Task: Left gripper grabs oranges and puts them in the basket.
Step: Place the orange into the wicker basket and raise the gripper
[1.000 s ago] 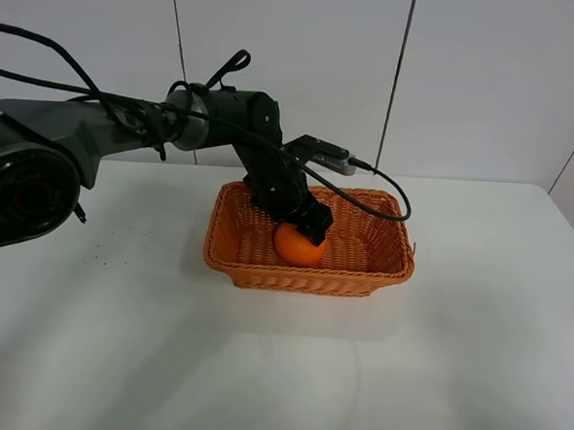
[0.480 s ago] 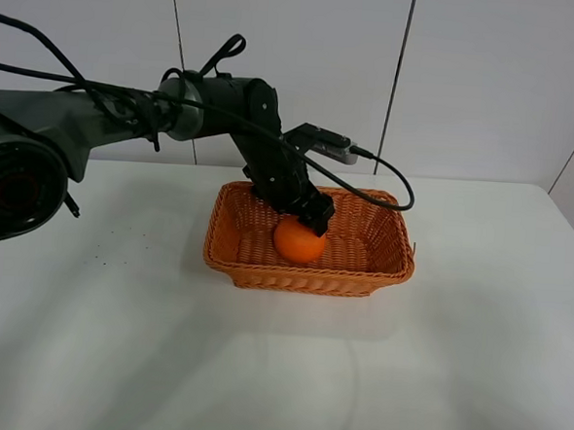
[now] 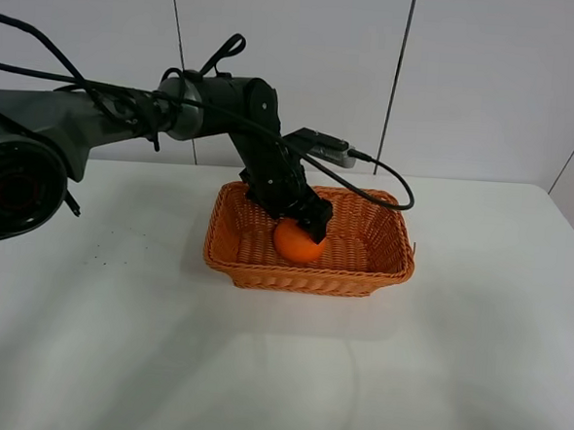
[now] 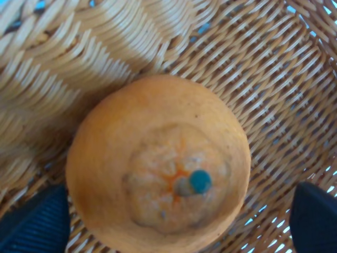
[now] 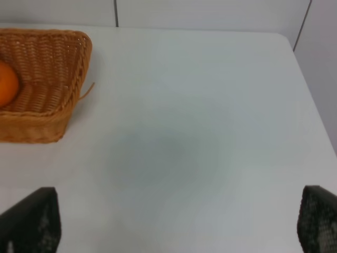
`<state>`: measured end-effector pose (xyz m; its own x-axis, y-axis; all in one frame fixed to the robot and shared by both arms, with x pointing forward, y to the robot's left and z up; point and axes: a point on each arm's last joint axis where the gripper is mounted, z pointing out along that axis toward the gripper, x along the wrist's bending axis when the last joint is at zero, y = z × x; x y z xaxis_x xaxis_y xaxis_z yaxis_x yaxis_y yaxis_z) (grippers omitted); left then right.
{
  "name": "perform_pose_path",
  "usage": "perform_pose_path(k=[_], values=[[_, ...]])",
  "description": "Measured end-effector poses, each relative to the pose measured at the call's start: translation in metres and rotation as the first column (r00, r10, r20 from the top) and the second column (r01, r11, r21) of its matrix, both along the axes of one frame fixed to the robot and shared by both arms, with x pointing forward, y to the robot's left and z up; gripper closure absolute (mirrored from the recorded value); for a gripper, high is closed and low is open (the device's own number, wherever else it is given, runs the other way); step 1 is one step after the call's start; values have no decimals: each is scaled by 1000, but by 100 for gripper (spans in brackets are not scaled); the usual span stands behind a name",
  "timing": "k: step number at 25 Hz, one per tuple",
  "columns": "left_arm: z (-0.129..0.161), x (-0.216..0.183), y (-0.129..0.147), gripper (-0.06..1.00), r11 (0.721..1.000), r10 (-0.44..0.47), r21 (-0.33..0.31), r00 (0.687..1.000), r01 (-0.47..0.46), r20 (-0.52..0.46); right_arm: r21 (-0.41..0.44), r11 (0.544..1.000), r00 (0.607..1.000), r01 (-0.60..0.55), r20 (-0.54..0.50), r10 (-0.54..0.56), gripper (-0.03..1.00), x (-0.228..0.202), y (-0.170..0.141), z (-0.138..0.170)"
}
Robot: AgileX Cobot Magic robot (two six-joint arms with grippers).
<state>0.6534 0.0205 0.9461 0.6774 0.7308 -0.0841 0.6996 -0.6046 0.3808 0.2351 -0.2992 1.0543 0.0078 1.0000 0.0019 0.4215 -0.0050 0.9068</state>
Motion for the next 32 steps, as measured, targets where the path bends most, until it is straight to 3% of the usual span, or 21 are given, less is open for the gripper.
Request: perform_pose_path(k=[7,12,16,20,27,32], values=[[45,0,3,0,1000,16,-11,997,-15,73,0,1000,1000,0,0,0,27,0,0,0],[70,-2,12,0,998,47,27,993,-50,112,0,1000,1000,0,0,0,27,0,0,0],[74,-2,19,0,993,60,89,990,-71,126,0,1000,1000,0,0,0,27,0,0,0],[74,4,31,0,990,97,95,989,-108,114,0,1000,1000,0,0,0,27,0,0,0],[74,30,90,0,964,232,110,969,-241,85,0,1000,1000,0,0,0,27,0,0,0],[85,48,154,0,929,344,107,933,-354,102,0,1000,1000,0,0,0,27,0,0,0]])
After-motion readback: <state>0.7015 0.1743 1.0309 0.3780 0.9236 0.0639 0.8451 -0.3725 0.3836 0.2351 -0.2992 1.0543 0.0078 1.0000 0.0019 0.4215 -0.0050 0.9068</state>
